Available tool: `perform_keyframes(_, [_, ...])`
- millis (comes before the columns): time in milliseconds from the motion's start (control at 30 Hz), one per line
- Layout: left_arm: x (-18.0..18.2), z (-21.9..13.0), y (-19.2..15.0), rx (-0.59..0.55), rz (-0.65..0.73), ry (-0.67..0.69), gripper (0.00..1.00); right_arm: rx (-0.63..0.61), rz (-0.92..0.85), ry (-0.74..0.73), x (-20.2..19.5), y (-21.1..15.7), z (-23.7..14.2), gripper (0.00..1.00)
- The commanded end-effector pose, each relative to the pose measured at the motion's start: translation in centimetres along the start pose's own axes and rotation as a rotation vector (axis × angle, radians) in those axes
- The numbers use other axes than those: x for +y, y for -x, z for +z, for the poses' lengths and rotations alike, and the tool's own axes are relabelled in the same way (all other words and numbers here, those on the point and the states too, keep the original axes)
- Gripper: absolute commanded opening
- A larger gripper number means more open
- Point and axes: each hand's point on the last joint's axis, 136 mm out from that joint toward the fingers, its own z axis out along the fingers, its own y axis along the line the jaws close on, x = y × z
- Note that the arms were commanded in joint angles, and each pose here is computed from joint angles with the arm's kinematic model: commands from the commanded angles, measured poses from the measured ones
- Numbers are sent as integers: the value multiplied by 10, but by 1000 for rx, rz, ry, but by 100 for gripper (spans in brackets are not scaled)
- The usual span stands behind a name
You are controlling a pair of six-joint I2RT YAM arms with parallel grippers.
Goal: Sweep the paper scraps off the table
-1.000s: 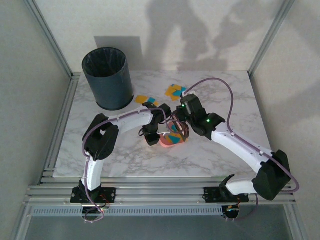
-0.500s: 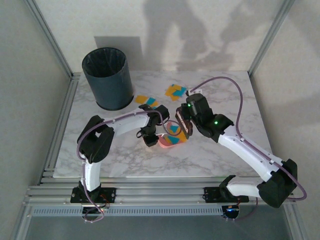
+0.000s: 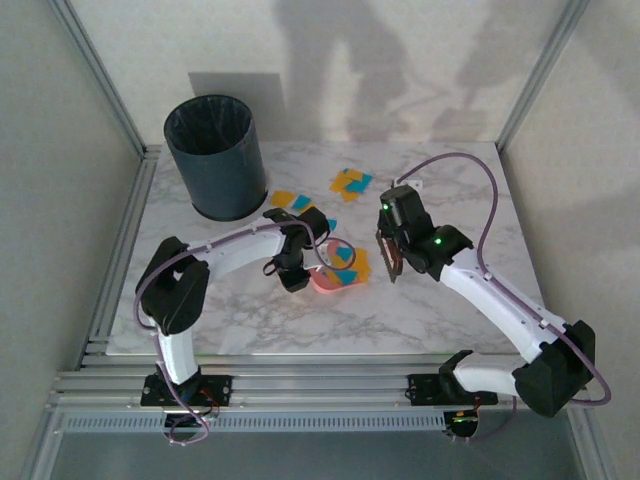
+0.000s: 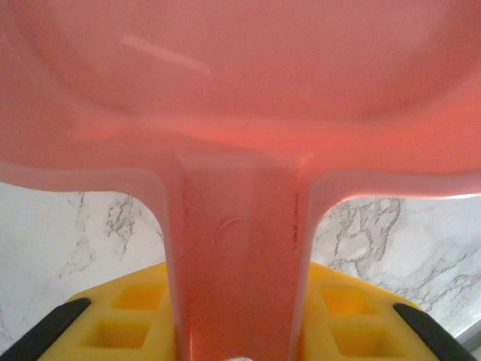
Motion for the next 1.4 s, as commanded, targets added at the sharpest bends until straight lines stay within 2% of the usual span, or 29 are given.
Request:
perform_keyframes(0, [0,-8,-8,-16,1,-10,0,6,27,-63,-12,-5,6,0])
perform_keyframes(233, [-3,1,-28,58,-16,-15,0,37,28,-57,-6,-16,18,0])
perform_keyframes(467, [-7,3,-38,79,-21,-26,0,67,47,-47,0,-24,26,0])
perform_keyframes(933, [-15,7,-28,97,25,-54,0,61,42,-109,22,-45,31,0])
perform_keyframes(1200, [-16,14,-25,121,34,-59,0,63,43,35,62,-49,27,0])
perform_keyframes(1367, [-16,19,-27,147,30,-57,0,73,40,76,75,-54,26,0])
